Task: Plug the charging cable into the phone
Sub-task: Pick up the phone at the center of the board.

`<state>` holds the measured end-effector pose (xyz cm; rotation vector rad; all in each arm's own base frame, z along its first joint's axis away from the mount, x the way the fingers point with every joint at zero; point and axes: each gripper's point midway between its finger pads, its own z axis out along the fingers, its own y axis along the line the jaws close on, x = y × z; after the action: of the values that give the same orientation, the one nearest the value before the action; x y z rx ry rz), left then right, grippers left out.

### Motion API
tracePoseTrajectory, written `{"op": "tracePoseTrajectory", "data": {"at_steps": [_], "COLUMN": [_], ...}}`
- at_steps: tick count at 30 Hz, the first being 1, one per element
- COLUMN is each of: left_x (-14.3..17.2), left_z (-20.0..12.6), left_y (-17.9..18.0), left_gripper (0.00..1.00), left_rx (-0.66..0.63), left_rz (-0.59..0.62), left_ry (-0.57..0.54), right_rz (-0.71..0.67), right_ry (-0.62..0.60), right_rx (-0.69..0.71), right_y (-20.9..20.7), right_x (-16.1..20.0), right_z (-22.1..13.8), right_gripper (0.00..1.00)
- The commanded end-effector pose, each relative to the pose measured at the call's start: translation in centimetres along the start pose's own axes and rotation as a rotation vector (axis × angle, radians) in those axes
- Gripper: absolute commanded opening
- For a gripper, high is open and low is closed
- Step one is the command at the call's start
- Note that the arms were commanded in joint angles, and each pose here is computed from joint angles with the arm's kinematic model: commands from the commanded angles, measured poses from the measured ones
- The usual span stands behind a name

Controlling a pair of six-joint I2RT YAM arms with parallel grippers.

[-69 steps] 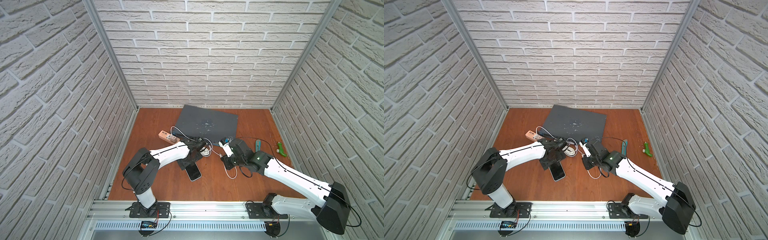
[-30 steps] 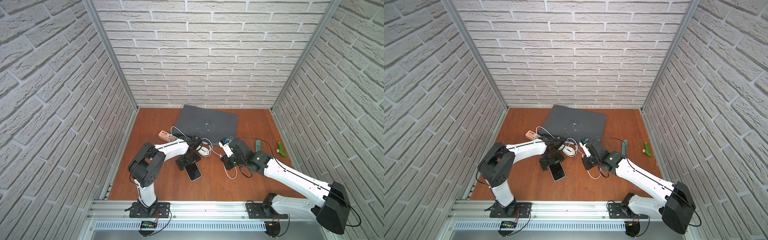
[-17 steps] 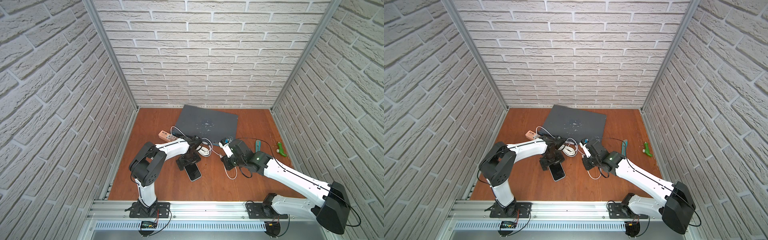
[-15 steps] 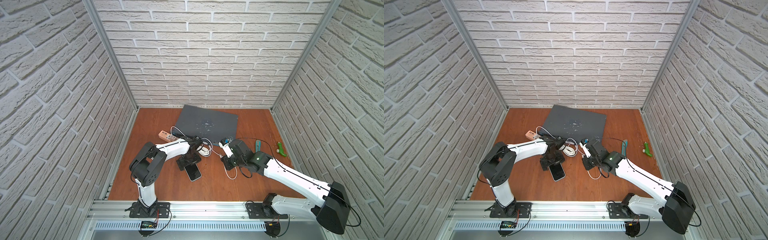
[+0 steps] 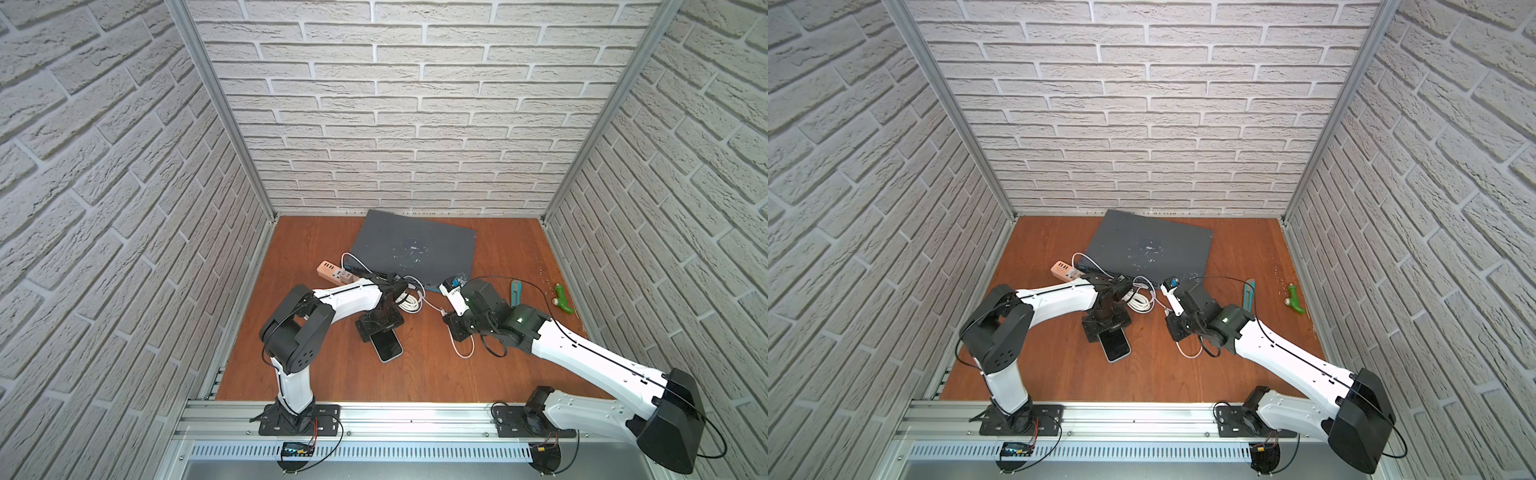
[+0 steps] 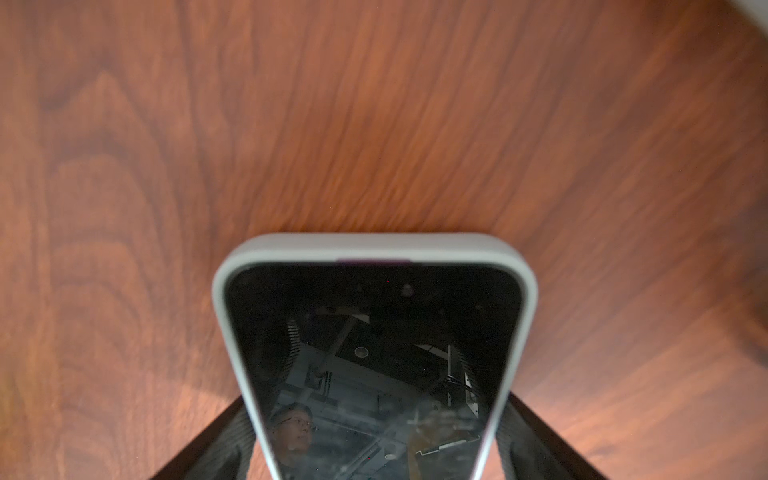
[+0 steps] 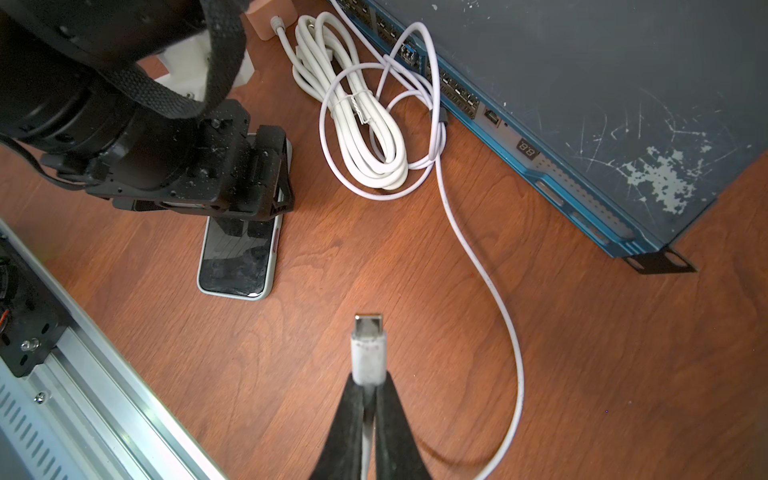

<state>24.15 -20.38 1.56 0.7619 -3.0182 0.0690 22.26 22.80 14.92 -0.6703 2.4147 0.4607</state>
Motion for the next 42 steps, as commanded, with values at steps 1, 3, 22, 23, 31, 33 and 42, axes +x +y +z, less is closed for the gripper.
{"op": "tracePoseTrajectory", "data": {"at_steps": [1,3,22,23,31,33,42], "left_x": [0.6,0.4,-0.2,-0.2,-0.2,-0.4,-1.4], "left_z": [2.9,3.0,3.3,3.3,3.2,2.9,-0.2], "left_y": [1.2,1.0,0.4,0.5,0.4,0.1,-0.1], "left_gripper": [0.89,0.88,0.33,0.28,0.0,0.0,0.0], "left_rx": [-0.047,-0.039,-0.026,-0.026,-0.01,0.004,0.005], "left_rz": [-0.006,-0.007,-0.009,-0.009,-0.014,-0.013,0.003], "left_ry": [0.043,0.043,0.025,0.025,0.024,0.014,-0.08], "right_rz": [0.007,0.006,0.009,0.009,0.014,0.014,0.011], "right_ry": [-0.013,-0.008,-0.005,-0.007,-0.003,-0.001,-0.002], "right_rx": [0.007,0.009,0.025,0.024,0.034,0.034,0.031], "right_y": [-0.2,-0.3,-0.5,-0.5,-0.6,-0.6,-0.5], "right_x": [-0.2,-0.2,-0.3,-0.3,-0.4,-0.5,-0.8], "right_z": [0.4,0.5,0.8,0.8,0.9,0.9,0.8], "right_gripper": [0.03,0.03,0.03,0.03,0.03,0.03,0.03]}}
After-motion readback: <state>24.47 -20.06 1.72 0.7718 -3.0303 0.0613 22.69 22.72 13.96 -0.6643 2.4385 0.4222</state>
